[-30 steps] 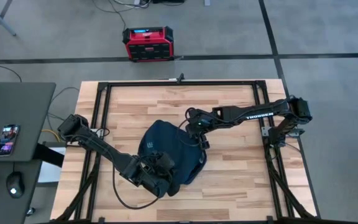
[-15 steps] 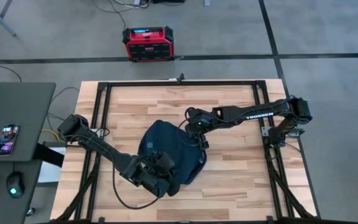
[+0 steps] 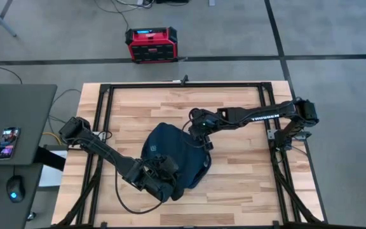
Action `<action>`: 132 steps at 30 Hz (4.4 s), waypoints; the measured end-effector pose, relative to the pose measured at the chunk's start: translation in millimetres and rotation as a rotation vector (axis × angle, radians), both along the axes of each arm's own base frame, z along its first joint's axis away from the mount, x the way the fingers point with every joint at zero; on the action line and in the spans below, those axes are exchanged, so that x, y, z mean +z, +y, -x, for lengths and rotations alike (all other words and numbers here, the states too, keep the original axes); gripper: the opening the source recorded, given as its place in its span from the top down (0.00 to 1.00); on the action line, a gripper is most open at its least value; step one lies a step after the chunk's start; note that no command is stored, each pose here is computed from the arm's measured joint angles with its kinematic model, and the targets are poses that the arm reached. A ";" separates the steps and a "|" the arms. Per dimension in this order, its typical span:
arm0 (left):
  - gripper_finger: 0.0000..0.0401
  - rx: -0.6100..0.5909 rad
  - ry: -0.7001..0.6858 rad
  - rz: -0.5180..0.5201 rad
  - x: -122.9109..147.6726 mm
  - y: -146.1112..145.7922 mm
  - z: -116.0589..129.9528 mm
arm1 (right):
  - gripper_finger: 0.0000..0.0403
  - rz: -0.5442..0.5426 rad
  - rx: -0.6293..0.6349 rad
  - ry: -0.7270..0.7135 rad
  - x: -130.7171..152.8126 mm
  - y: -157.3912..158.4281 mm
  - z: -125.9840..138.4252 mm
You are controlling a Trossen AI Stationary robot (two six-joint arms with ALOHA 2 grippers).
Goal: Unpack backpack
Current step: Open the backpack
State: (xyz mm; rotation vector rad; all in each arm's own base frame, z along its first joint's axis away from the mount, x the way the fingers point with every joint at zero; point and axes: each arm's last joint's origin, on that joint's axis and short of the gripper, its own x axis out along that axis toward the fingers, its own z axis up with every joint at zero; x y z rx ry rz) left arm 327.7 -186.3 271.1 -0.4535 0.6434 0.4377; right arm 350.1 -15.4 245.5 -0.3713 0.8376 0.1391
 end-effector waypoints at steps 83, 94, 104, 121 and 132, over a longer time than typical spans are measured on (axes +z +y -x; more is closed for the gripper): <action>1.00 -0.080 -0.011 -0.051 3.6 11.9 -13.0 | 0.55 -0.048 -0.031 0.033 -2.2 -5.2 2.8; 1.00 -0.035 -0.030 -0.040 3.8 12.6 -13.1 | 0.55 -0.138 -0.034 0.011 -0.8 -6.9 1.5; 0.87 0.002 -0.033 -0.028 3.2 13.8 -12.3 | 0.55 -0.160 -0.049 0.009 -0.7 -10.1 1.5; 0.83 0.002 -0.032 -0.038 2.8 16.5 -14.3 | 0.55 -0.150 0.006 -0.049 3.2 -9.7 -2.5; 0.83 0.017 -0.033 -0.037 3.0 21.7 -17.1 | 0.55 -0.155 0.015 -0.046 2.9 -9.5 -2.2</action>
